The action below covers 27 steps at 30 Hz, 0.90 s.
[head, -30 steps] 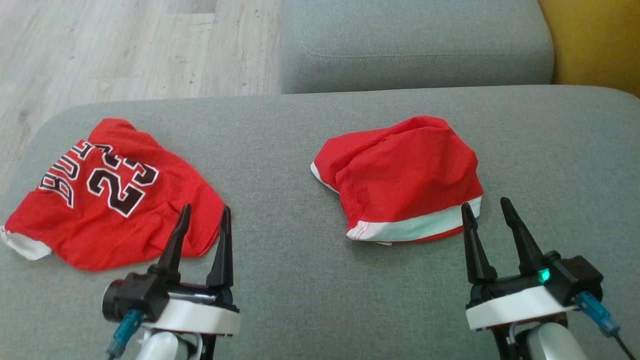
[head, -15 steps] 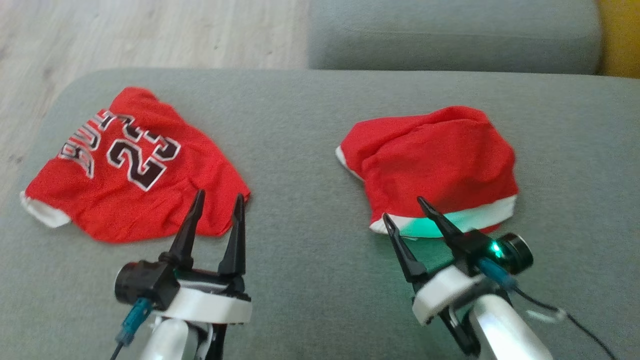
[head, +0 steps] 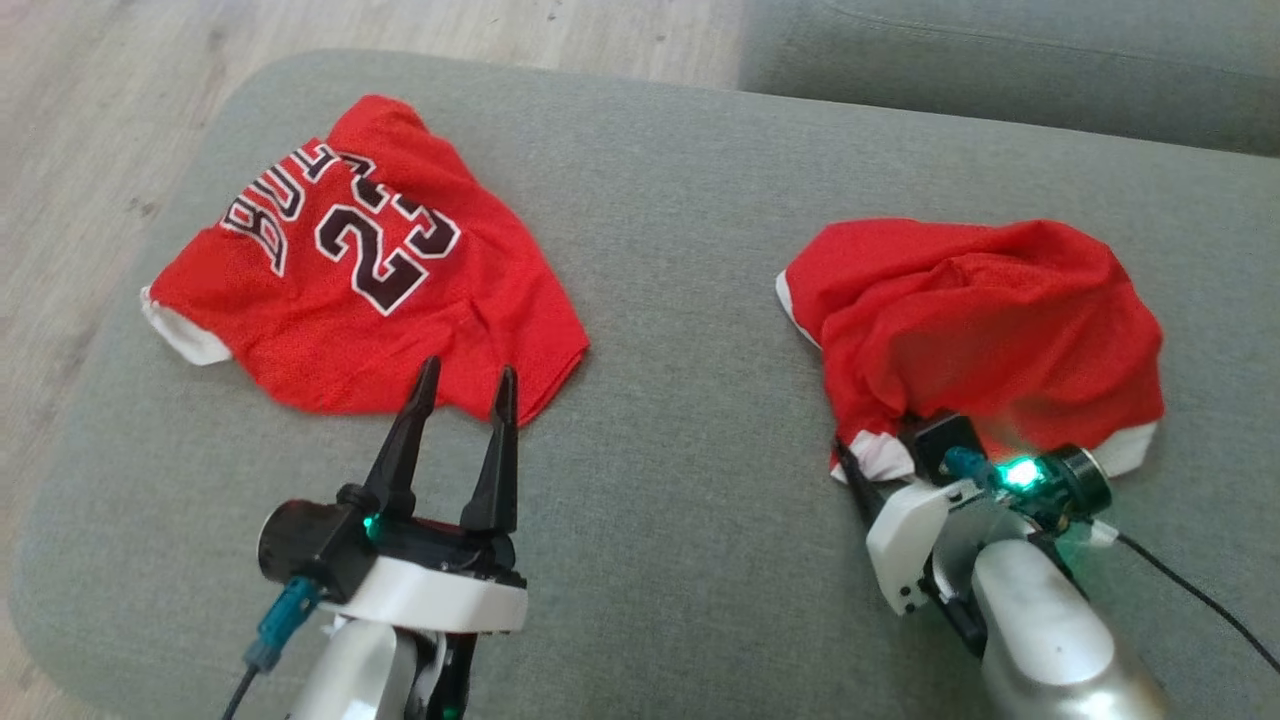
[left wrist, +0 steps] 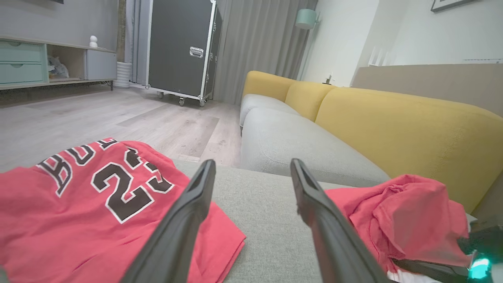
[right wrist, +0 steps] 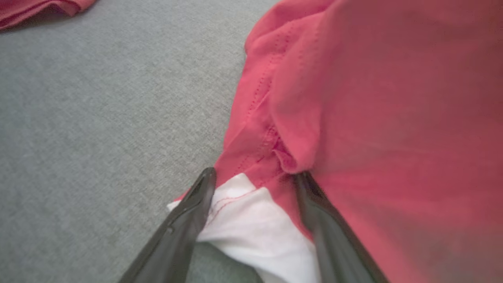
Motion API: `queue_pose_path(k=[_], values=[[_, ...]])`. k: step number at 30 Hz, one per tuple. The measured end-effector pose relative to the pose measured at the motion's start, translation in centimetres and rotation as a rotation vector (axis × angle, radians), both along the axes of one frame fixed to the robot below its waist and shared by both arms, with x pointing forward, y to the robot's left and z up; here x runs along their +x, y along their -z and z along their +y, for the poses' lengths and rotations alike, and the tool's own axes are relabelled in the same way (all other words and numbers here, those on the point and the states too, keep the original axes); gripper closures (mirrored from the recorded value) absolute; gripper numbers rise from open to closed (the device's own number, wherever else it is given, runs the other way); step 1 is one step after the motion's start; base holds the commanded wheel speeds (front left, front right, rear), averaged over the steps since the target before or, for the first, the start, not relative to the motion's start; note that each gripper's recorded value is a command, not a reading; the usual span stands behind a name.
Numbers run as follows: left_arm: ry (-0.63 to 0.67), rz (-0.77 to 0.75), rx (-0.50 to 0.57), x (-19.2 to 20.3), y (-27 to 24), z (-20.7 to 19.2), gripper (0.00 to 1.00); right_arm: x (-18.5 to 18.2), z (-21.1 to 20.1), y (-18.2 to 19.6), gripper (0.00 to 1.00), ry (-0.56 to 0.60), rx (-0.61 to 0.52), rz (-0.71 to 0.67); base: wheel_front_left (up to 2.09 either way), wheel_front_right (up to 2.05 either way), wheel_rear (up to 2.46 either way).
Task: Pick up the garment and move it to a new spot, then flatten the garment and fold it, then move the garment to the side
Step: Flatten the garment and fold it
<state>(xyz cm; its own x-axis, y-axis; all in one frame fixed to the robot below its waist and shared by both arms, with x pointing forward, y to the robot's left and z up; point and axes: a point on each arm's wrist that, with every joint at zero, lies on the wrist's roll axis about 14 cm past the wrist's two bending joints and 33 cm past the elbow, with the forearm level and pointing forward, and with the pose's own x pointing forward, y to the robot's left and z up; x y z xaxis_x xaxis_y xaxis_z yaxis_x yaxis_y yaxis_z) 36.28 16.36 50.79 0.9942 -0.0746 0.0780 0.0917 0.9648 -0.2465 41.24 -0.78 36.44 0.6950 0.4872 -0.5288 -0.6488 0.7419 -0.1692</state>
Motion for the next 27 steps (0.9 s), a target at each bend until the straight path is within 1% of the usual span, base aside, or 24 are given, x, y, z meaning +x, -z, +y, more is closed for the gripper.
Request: queue_pose_path(k=[1,2,5,7,11,13,15,17,18,21,23,24,26,27], values=[[-0.004,0.001,-0.004,-0.1,0.0,0.1,0.00,0.2,0.0,0.1,0.32,0.007,-0.002,0.007,0.00,0.00,0.00],[-0.008,0.001,-0.005,-0.1,0.0,0.2,0.00,0.3,-0.1,0.1,1.00,0.010,-0.003,0.010,0.00,0.00,0.00],[-0.010,-0.005,-0.005,-0.2,-0.2,0.3,0.00,0.4,-0.1,0.1,1.00,0.009,-0.014,0.008,0.00,0.00,0.00],[-0.010,-0.014,-0.006,-0.2,-0.5,0.3,0.00,0.3,-0.2,-0.1,1.00,0.018,0.001,0.010,0.00,0.00,0.00],[0.000,-0.037,-0.006,-0.4,-1.2,0.0,0.00,0.0,0.0,-1.3,1.00,0.032,0.070,-0.006,0.00,0.00,0.00],[0.007,-0.047,-0.008,-0.6,-1.5,-0.3,0.00,-0.2,0.9,-2.7,1.00,0.020,0.131,-0.033,0.00,0.00,0.00],[0.011,-0.052,-0.011,-0.9,-1.6,-0.5,0.00,-0.3,2.1,-4.6,1.00,0.020,0.225,-0.049,0.00,0.00,0.00],[0.016,-0.047,-0.009,-1.4,-1.4,-0.7,0.00,0.0,3.5,-7.5,1.00,0.011,0.328,-0.091,0.00,0.00,0.00],[0.020,-0.040,-0.007,-1.7,-1.1,-0.8,0.00,0.3,4.1,-9.4,1.00,0.007,0.385,-0.122,0.00,0.00,0.00],[0.033,-0.027,-0.012,-2.6,-0.5,-1.3,0.00,1.8,4.9,-16.3,1.00,0.036,0.610,-0.219,0.00,0.00,0.00],[0.032,-0.024,-0.016,-3.0,-0.3,-1.3,0.00,2.7,4.2,-20.3,1.00,0.067,0.741,-0.283,0.00,0.00,0.00],[0.033,-0.023,-0.017,-3.1,-0.3,-1.3,0.00,3.1,3.4,-22.0,1.00,0.101,0.820,-0.296,0.00,0.00,0.00],[0.052,-0.029,0.001,-3.1,-0.4,-1.8,0.00,3.8,1.0,-24.0,1.00,0.191,0.948,-0.317,0.00,0.00,0.00],[0.066,-0.032,0.031,-3.1,-0.4,-2.1,0.00,4.2,-0.5,-24.6,1.00,0.242,1.001,-0.326,0.00,0.00,0.00]])
